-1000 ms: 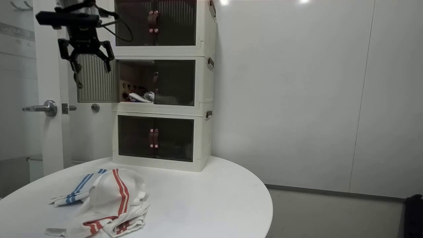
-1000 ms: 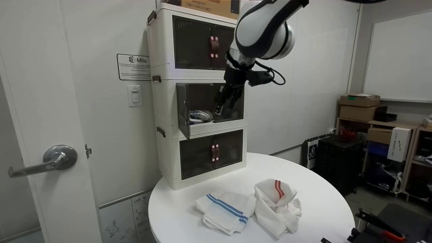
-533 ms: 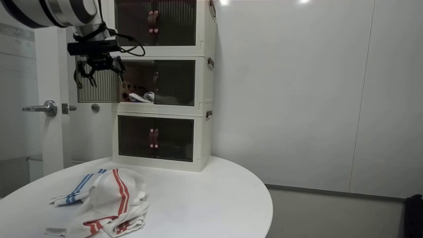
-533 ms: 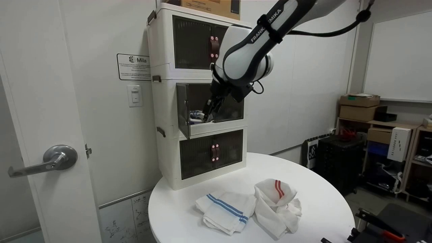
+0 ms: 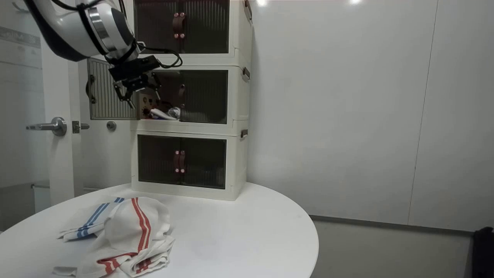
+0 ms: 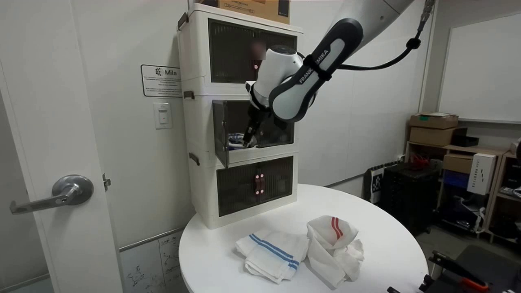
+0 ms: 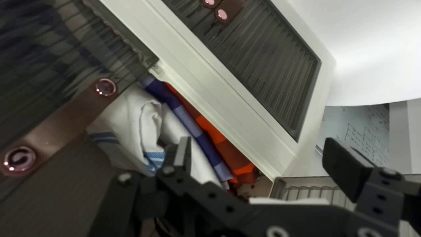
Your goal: Remove one towel from the middle compartment of the cabinet
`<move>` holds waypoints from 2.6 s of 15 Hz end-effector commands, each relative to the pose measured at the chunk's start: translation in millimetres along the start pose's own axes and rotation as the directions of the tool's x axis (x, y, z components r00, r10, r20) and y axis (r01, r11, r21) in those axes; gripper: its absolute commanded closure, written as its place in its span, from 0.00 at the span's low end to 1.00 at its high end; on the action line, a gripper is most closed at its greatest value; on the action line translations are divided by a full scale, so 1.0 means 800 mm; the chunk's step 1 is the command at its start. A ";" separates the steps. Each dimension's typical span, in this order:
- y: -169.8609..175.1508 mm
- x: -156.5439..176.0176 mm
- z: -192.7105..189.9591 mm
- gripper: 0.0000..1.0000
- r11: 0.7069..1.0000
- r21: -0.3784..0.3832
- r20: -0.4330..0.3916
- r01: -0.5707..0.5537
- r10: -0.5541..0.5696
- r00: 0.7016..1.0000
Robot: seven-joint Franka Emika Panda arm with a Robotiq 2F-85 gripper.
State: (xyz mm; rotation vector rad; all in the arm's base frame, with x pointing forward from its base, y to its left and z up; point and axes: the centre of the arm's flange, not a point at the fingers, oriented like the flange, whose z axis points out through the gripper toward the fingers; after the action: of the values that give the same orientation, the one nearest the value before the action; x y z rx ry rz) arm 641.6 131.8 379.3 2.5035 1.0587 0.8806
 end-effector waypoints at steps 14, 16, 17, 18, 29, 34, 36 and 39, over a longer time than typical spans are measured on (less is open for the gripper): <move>-0.005 0.040 0.080 0.00 0.935 -0.297 -0.038 0.195 -0.215 0.976; -0.005 0.041 0.087 0.00 0.926 -0.320 -0.030 0.199 -0.220 0.975; -0.004 0.041 0.091 0.00 0.923 -0.329 -0.028 0.198 -0.219 0.975; -0.003 0.041 0.095 0.00 0.921 -0.336 -0.025 0.197 -0.218 0.976; 0.012 0.046 0.119 0.00 0.904 -0.392 -0.025 0.171 -0.196 0.980; 0.025 0.053 0.119 0.00 0.895 -0.419 -0.038 0.154 -0.186 0.982; 0.027 0.052 0.123 0.00 0.896 -0.418 -0.036 0.150 -0.182 0.983; 0.026 0.050 0.131 0.00 0.892 -0.427 -0.037 0.149 -0.182 0.983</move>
State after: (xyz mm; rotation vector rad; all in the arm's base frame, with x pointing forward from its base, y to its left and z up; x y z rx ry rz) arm 734.9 144.1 333.5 2.0369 0.9638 0.9920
